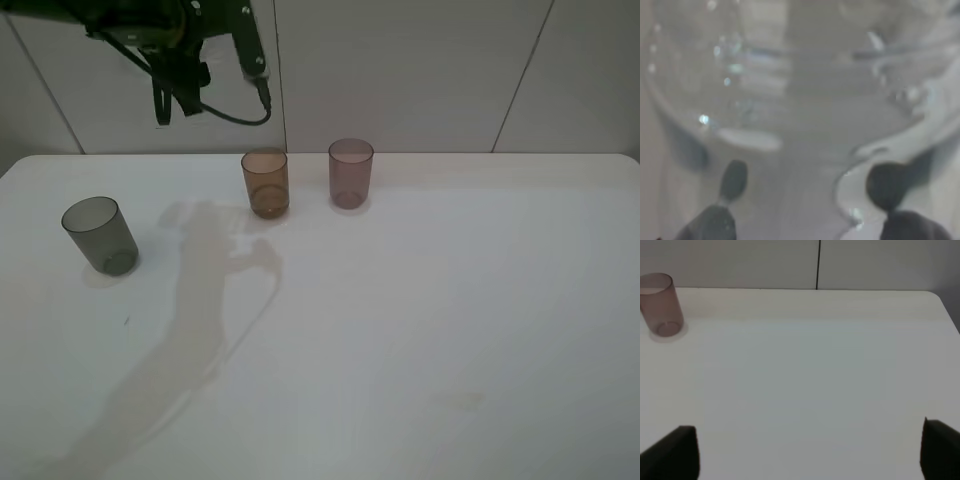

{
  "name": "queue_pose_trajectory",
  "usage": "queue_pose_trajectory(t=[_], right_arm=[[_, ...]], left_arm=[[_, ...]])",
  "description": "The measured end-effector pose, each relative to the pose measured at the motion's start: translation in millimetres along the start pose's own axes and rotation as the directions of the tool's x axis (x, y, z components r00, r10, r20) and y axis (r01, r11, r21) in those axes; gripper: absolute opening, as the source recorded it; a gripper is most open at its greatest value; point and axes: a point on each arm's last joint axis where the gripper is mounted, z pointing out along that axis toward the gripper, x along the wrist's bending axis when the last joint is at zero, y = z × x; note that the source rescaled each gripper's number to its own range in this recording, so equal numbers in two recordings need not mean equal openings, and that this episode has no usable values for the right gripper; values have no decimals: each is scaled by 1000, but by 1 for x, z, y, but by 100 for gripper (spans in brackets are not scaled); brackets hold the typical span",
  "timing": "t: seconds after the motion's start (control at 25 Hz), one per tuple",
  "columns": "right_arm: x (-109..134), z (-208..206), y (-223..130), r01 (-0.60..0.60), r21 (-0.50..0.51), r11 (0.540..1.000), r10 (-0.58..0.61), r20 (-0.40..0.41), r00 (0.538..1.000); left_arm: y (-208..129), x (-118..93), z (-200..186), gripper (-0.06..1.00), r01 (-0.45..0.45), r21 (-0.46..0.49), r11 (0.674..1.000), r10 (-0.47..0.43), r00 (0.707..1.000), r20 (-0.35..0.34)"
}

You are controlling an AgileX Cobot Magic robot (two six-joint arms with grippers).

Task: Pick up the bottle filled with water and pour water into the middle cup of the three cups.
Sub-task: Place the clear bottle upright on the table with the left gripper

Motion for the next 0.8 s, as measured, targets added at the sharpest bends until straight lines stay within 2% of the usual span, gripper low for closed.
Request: queue_pose_trajectory(t=[0.04, 0.08, 0.12, 0.2, 0.24, 0.32, 0.44, 0.68, 0.8], right_arm=[[0, 0, 0, 0, 0, 1000, 0, 0, 1000], [0, 0, 0, 0, 0, 1000, 0, 0, 1000], [0, 0, 0, 0, 0, 1000, 0, 0, 1000], [0, 0, 0, 0, 0, 1000, 0, 0, 1000], [0, 0, 0, 0, 0, 1000, 0, 0, 1000], [0, 0, 0, 0, 0, 1000, 0, 0, 1000], [0, 0, 0, 0, 0, 1000, 0, 0, 1000], [0, 0, 0, 0, 0, 1000, 0, 0, 1000], [0, 0, 0, 0, 0, 1000, 0, 0, 1000]], left_arm=[[4, 1, -10, 1, 137, -12, 990, -137, 990, 29], [7, 2, -19, 1, 274, -19, 962, -273, 960, 58], [11, 0, -28, 1, 399, -13, 917, -396, 913, 98], [19, -3, -45, 1, 556, 3, 831, -548, 819, 171], [24, -7, -51, 1, 591, 9, 807, -580, 789, 201], [32, -16, -61, 1, 631, 17, 776, -612, 745, 264], [40, -33, -68, 1, 651, 6, 759, -611, 710, 351], [39, -72, -68, 1, 657, -44, 752, -554, 668, 497], [33, -91, -66, 1, 665, -99, 740, -509, 650, 564]])
